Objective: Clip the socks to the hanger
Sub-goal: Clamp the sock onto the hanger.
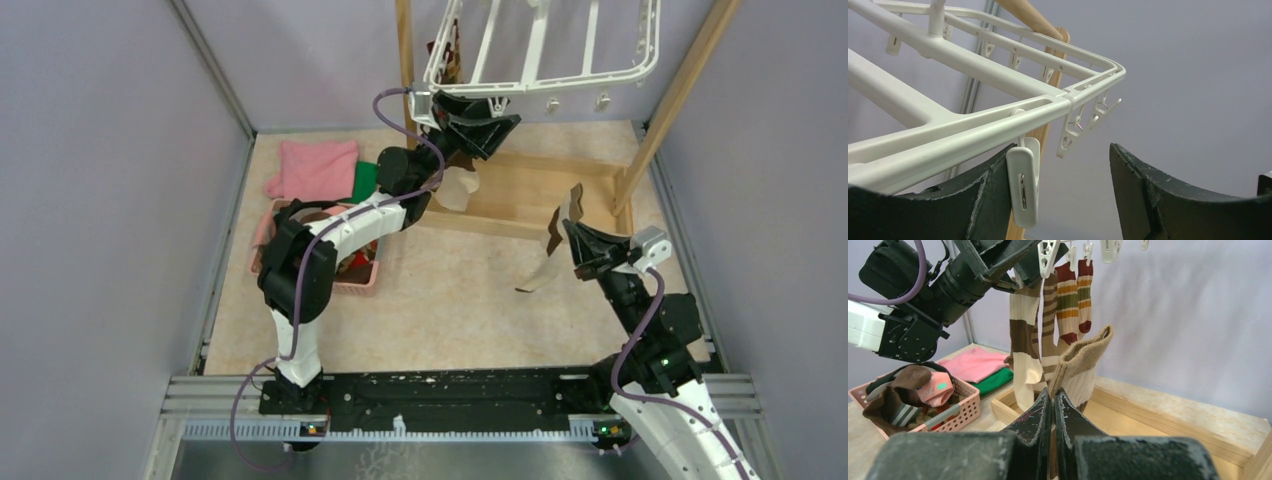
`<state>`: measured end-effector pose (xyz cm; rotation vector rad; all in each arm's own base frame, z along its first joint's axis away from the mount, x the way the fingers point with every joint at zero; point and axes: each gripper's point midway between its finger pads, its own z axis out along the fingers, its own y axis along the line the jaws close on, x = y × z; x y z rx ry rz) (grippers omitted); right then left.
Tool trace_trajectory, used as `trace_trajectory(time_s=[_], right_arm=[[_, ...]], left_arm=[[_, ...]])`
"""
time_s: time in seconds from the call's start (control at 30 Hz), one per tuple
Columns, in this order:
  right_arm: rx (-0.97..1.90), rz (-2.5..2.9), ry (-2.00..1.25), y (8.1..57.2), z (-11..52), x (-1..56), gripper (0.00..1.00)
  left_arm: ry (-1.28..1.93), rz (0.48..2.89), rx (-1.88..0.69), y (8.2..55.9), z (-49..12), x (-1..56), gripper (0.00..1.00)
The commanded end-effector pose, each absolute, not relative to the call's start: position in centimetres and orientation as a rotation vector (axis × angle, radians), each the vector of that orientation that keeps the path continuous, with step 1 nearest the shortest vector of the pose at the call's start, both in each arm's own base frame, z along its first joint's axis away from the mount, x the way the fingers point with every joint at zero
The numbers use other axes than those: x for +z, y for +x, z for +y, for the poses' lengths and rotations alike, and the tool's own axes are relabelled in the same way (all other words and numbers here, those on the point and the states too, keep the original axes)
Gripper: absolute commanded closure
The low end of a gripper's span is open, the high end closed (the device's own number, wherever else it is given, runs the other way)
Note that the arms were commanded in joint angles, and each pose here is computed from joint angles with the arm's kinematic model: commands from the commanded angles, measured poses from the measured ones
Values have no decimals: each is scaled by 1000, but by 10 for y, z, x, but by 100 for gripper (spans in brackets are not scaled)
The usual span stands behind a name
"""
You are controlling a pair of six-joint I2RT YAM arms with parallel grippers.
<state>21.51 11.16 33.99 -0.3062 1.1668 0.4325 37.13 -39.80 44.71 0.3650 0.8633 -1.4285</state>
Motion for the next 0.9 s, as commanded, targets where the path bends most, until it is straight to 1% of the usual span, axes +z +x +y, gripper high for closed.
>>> trace_trajectory(time_s=[0.0, 0.5, 0.87], right_arm=[[445, 1128, -302, 210, 111, 348, 100], [445, 1127, -302, 210, 111, 348, 100], [447, 1126, -305, 210, 111, 349, 100]], left_arm=[[386, 744, -1519, 355, -386, 478, 28], [389, 751, -1630, 356, -386, 478, 32], [326, 773, -1657, 365, -377, 477, 31]])
